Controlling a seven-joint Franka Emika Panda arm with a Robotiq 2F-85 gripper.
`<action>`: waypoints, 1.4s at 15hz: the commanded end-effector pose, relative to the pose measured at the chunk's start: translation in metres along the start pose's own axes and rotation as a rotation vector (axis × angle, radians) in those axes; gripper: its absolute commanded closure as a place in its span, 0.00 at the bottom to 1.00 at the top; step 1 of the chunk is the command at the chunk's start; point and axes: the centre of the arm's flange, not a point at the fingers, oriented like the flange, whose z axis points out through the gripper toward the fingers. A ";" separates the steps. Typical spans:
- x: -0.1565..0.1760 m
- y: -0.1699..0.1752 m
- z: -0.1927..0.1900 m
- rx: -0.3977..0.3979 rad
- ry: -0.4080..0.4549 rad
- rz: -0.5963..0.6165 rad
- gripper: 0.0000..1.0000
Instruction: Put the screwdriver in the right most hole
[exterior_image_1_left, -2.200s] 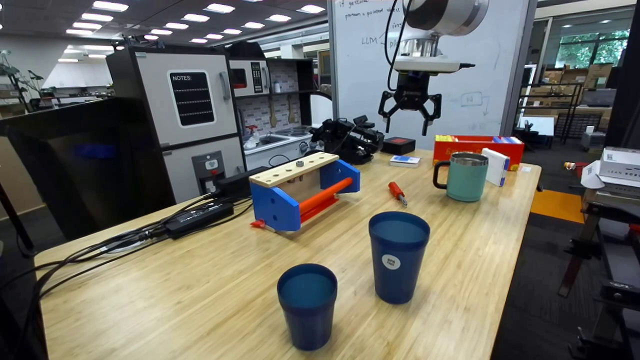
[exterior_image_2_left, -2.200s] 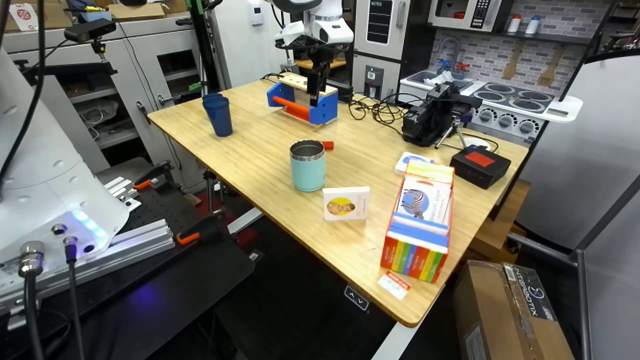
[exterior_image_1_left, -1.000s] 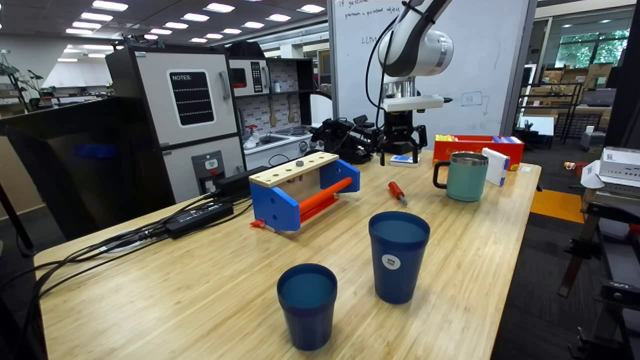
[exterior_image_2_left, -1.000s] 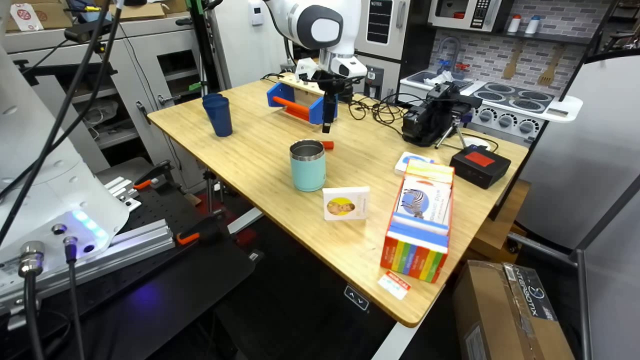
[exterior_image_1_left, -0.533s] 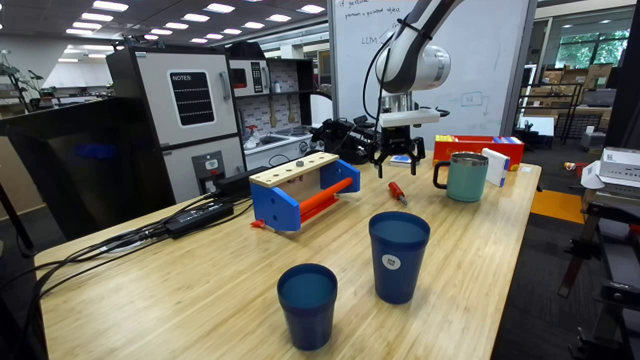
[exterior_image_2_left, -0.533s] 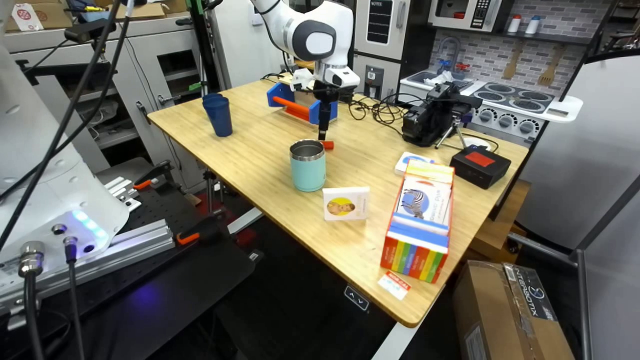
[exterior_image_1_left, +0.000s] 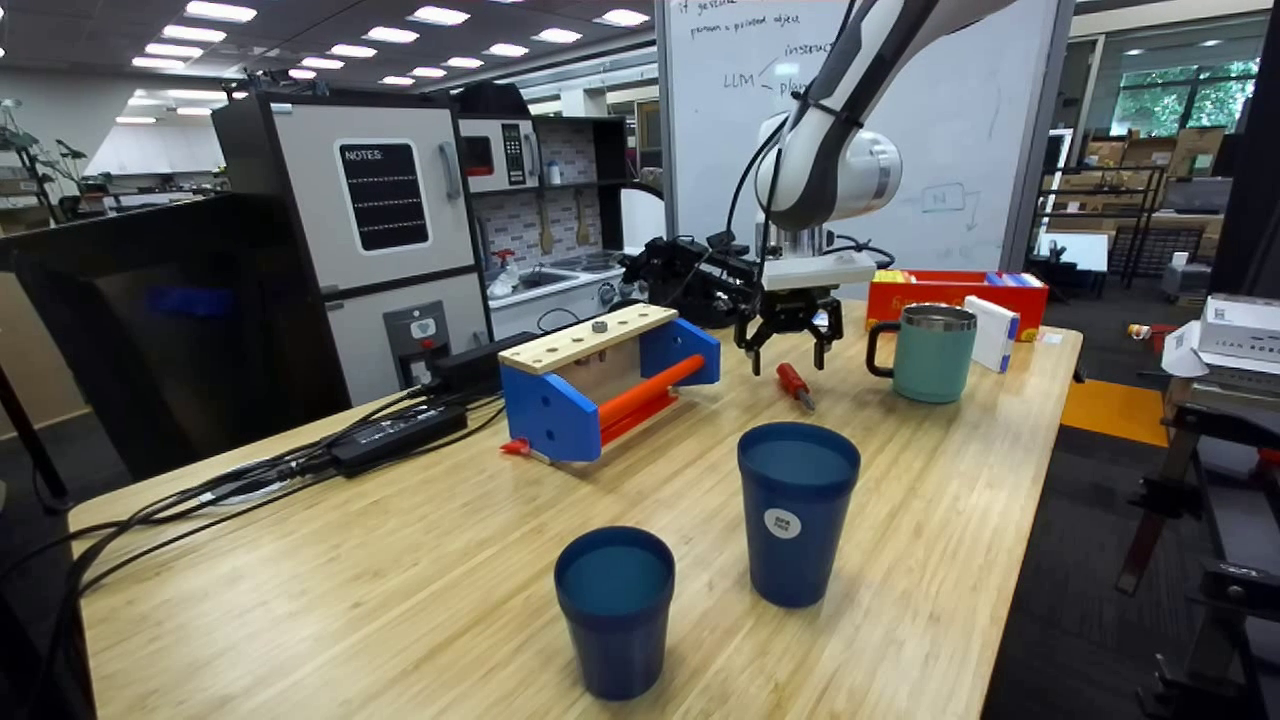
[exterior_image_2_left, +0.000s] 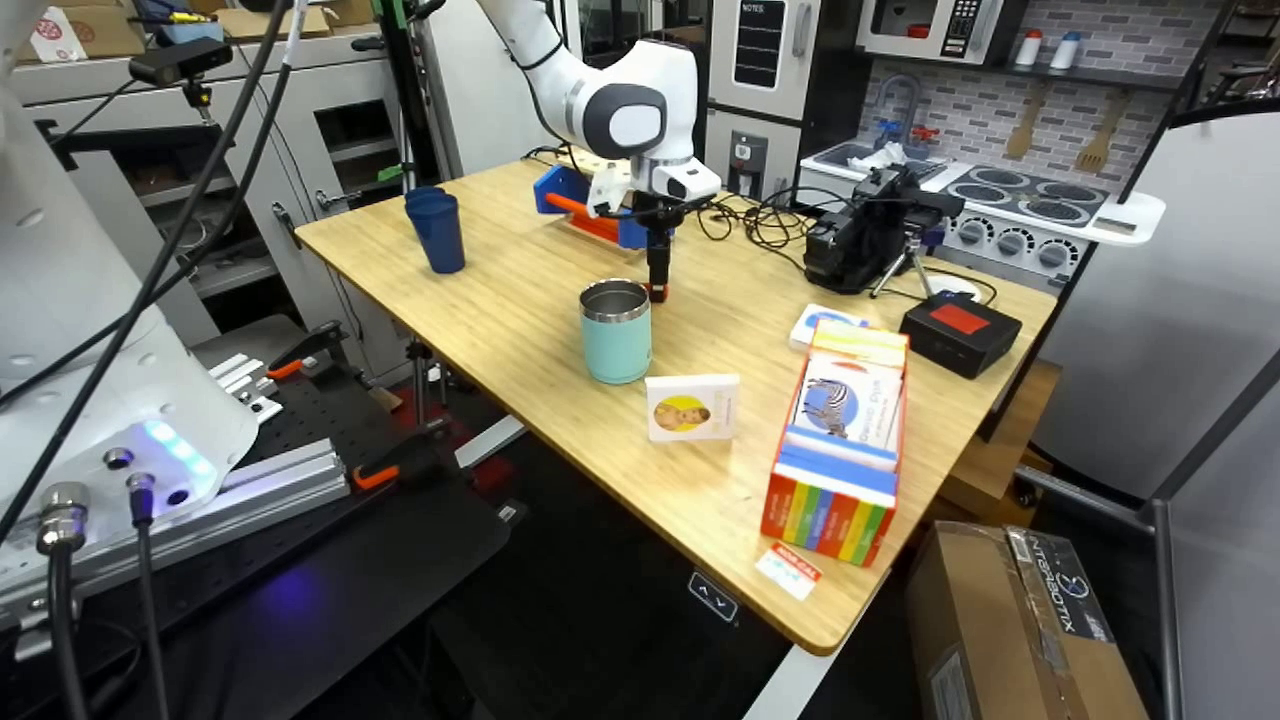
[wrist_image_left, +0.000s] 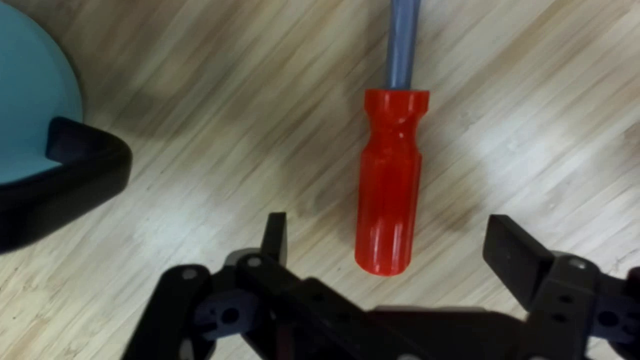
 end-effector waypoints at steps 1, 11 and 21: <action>0.009 0.004 0.004 0.108 -0.017 -0.080 0.00; 0.039 0.047 0.015 0.323 -0.357 -0.193 0.00; 0.037 0.010 -0.022 0.126 -0.456 0.044 0.00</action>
